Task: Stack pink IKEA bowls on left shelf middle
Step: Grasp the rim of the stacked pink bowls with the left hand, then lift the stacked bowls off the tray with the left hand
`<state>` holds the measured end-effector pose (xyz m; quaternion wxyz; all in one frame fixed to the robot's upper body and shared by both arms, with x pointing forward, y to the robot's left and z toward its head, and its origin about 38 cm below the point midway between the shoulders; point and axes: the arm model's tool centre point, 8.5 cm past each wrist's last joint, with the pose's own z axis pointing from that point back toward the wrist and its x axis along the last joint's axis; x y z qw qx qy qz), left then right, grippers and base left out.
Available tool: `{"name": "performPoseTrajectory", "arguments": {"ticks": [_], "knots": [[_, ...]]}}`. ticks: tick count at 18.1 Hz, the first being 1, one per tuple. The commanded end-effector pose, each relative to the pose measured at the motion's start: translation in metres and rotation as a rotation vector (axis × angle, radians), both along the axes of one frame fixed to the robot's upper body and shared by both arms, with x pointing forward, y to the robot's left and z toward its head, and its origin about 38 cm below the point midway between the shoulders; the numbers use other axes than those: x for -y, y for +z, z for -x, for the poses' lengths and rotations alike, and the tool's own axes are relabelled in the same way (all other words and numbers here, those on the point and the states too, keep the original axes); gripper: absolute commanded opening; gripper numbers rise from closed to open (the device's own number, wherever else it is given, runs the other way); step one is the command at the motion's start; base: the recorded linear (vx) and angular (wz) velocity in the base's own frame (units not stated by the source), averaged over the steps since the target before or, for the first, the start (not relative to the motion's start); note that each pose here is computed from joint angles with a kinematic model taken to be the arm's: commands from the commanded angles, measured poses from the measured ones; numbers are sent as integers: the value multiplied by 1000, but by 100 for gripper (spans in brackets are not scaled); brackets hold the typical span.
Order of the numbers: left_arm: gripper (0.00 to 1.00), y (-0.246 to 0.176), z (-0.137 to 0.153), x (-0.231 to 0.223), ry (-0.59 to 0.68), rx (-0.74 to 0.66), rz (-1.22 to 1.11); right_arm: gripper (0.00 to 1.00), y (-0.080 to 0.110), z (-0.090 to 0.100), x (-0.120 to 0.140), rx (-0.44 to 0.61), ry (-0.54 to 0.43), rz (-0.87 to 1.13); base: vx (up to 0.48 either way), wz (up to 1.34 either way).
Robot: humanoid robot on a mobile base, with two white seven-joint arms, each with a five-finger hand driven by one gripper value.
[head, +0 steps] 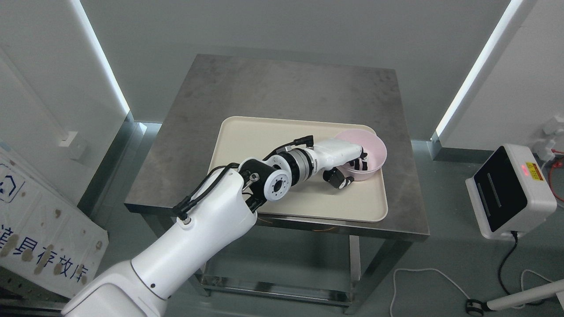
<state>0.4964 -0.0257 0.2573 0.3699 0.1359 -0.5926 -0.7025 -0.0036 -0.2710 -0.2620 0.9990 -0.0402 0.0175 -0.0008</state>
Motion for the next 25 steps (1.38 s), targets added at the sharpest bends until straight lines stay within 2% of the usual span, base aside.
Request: {"name": "performPoseTrajectory", "arguments": {"ticks": [1,7,13,16,19,25], "knots": [[6,-7,-17,-24,42,-31,4,100,1,-10,11,31,-8,18,0,0],[4,58,-22,-50,47,55,202,100,1,-11,11,33,-8,18,0,0],[5,111,-3,-63,-11,110,355,100,1,-11,11,33,-8,18,0,6],[6,112,13,-61,-53,124,365,100,1,-11,11,33,-8,18,1,10],[6,96,39,-63,-155,136,359,100,1,-11,11,33,-8,18,-2,-11],[6,81,68,-108,-295,310,392,100,1,-11,11,33,-8,18,1,-3]]}}
